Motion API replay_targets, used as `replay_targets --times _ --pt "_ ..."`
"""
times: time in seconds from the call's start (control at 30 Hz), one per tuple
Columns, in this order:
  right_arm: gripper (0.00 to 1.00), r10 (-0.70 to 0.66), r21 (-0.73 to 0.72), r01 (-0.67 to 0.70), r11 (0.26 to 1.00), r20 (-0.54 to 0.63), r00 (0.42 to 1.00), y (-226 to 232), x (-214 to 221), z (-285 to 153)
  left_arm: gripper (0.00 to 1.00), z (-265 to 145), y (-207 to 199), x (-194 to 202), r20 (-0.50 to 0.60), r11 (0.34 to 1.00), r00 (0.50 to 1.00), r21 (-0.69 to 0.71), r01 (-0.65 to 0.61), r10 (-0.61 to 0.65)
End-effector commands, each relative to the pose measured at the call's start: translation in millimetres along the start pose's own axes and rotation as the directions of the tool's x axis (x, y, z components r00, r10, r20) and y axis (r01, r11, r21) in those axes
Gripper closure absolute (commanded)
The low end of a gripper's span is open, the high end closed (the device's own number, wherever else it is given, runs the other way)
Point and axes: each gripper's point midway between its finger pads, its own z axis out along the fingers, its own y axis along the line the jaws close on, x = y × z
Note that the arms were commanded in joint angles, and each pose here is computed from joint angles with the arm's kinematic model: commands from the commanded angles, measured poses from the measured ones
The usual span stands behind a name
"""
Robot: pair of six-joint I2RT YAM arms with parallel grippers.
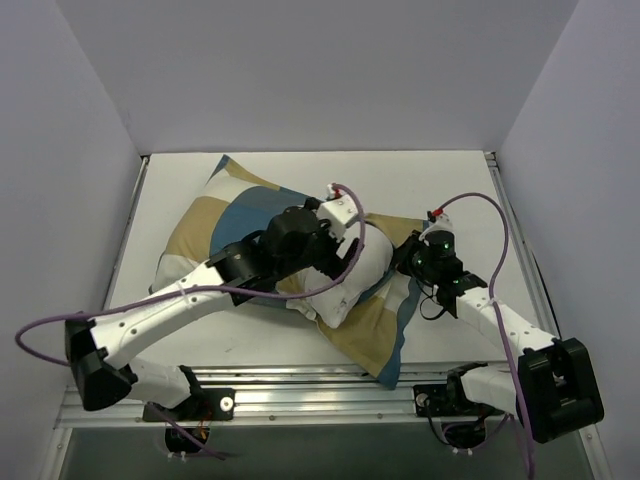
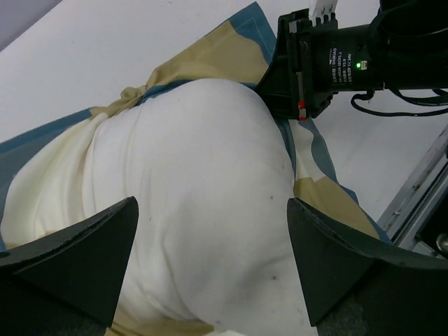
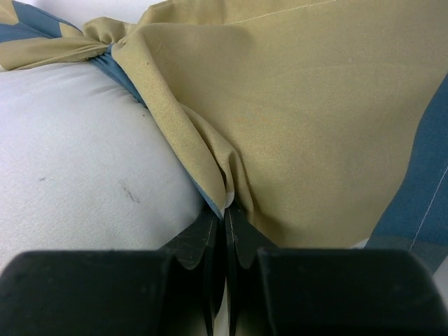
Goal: Remove the pillowcase from the pillow
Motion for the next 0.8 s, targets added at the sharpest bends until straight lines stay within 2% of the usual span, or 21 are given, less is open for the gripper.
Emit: replay_targets --times 0.0,0.03,0.07,0.17,0.2,0.27,0.3,0.33,0.47,0.57,0.6,0.7,0.73,0.77 --pt "1.0 -0.036 0.013 0.036 0.999 0.05 0.998 3 -13 1 0.05 30 -3 -12 -0.022 0.987 0.987 -0.028 -0.161 0.161" --pt "1.0 -0.038 0.011 0.037 0.999 0.053 0.998 4 -13 0 0.04 47 -8 -2 -0.06 0.981 0.98 -0.027 -0.191 0.189" --pt "1.0 -0.04 0.01 0.04 0.999 0.055 0.998 5 -14 0 0.03 53 -12 -16 -0.035 0.98 0.98 -0.034 -0.196 0.195" --pt "1.0 -0.045 0.01 0.045 0.999 0.057 0.997 7 -15 -2 0.03 85 -17 -4 -0.096 0.975 0.973 -0.061 -0.215 0.209" --pt "1.0 -0.046 0.009 0.046 0.999 0.062 0.997 8 -16 -2 0.03 91 -18 -12 -0.088 0.976 0.976 -0.072 -0.204 0.198" --pt "1.0 -0.051 0.009 0.05 0.999 0.064 0.997 10 -17 -2 0.03 111 -13 13 -0.184 0.975 0.97 -0.123 -0.184 0.16" --pt "1.0 -0.052 0.008 0.052 0.999 0.063 0.997 11 -17 -3 0.03 116 -12 12 -0.194 0.974 0.969 -0.138 -0.181 0.153" --pt "1.0 -0.055 0.012 0.054 0.998 0.066 0.996 10 -17 -3 0.03 126 -13 32 -0.247 0.976 0.962 -0.154 -0.154 0.113" --pt "1.0 -0.063 0.016 0.062 0.998 0.066 0.996 12 -16 -2 0.05 139 -10 70 -0.307 0.973 0.951 -0.21 -0.098 0.03" --pt "1.0 -0.064 0.017 0.064 0.998 0.063 0.996 12 -14 -1 0.29 140 -1 97 -0.338 0.963 0.94 -0.262 -0.059 -0.035" --pt "1.0 -0.065 0.016 0.064 0.998 0.066 0.996 13 -15 -2 0.48 139 2 102 -0.343 0.96 0.938 -0.274 -0.05 -0.049" --pt "1.0 -0.066 0.047 0.063 0.997 0.072 0.995 7 -15 -3 0.83 132 11 113 -0.336 0.951 0.938 -0.308 -0.024 -0.085" --pt "1.0 -0.064 0.061 0.06 0.996 0.074 0.995 4 -16 -4 0.97 126 14 102 -0.298 0.95 0.949 -0.313 0.003 -0.101" --pt "1.0 -0.062 0.069 0.057 0.996 0.078 0.995 3 -16 -4 0.98 121 15 107 -0.301 0.949 0.948 -0.314 0.004 -0.103"
